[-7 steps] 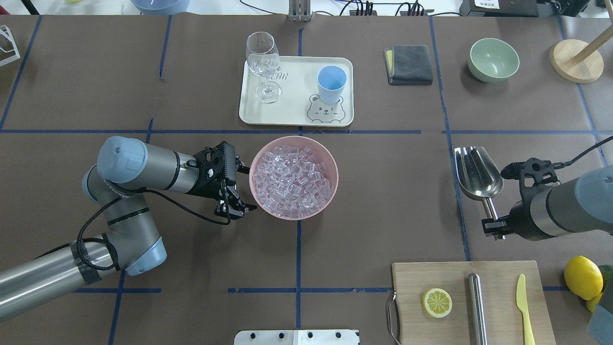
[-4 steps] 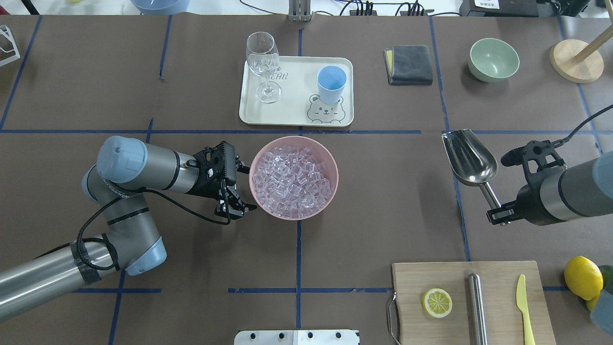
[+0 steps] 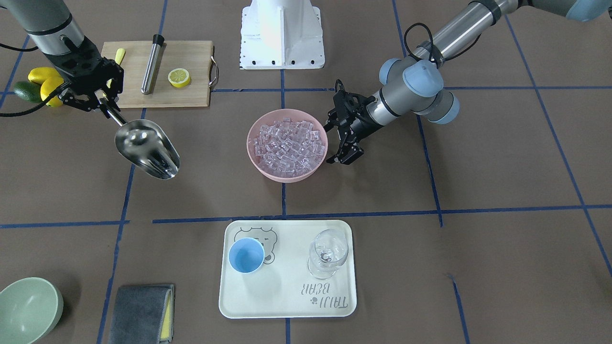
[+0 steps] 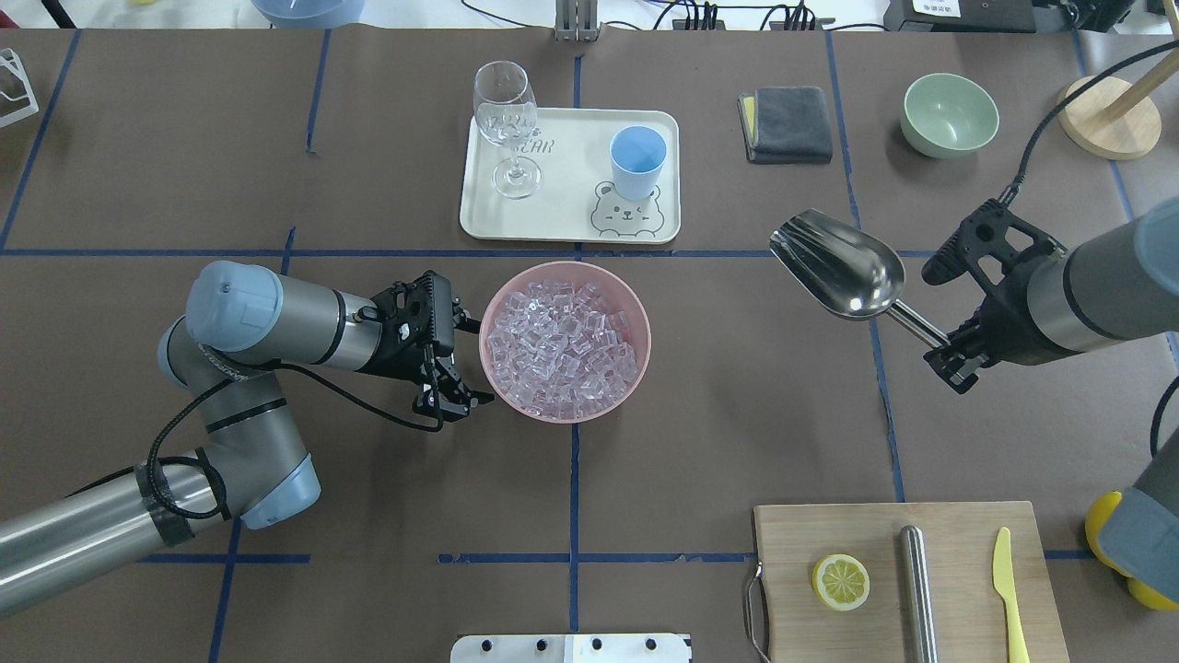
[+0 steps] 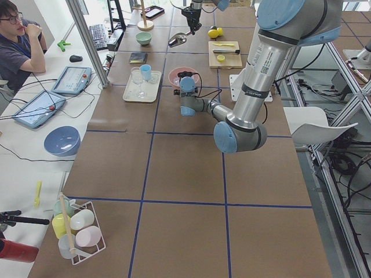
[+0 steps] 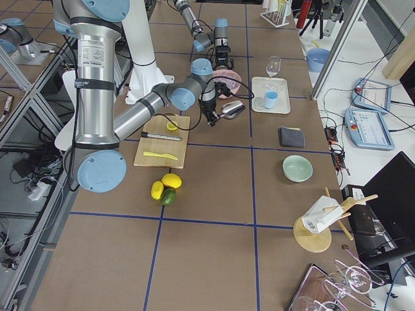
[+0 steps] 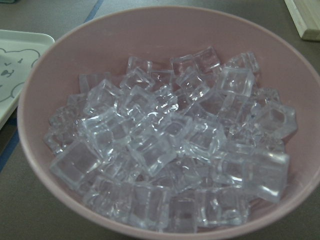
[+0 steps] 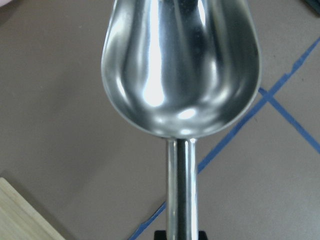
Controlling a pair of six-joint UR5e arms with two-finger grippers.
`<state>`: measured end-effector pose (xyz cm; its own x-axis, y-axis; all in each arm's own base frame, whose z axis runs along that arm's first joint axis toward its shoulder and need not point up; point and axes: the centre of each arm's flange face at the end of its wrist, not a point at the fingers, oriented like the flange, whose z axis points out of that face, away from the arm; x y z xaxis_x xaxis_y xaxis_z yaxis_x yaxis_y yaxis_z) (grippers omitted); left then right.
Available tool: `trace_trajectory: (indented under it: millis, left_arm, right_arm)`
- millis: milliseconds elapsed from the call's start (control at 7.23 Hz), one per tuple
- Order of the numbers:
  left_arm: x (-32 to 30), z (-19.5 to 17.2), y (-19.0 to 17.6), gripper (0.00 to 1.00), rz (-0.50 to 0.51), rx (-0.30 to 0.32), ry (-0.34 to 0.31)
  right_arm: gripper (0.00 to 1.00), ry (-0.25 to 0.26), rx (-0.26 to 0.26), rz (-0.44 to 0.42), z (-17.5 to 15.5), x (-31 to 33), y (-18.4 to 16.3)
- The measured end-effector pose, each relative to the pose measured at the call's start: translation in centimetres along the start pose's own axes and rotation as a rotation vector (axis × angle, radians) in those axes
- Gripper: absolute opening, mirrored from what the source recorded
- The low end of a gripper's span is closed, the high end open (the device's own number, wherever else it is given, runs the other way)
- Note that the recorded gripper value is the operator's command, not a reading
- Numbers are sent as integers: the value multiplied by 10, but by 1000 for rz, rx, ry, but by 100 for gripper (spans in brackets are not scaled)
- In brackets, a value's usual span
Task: Put ice in cup with scoop
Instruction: 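Lift the scoop with the right gripper and carry it over the bowl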
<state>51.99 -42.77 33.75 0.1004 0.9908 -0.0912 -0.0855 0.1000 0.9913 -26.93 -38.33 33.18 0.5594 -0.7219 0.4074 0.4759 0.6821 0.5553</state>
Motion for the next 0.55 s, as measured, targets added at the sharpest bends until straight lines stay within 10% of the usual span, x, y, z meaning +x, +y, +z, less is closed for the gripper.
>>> trace_trajectory:
  millis: [553]
  left_arm:
    - [0,0,1,100,-1,-1,0]
  right_arm:
    - [0,23,-209,-107,-66,-76,-90]
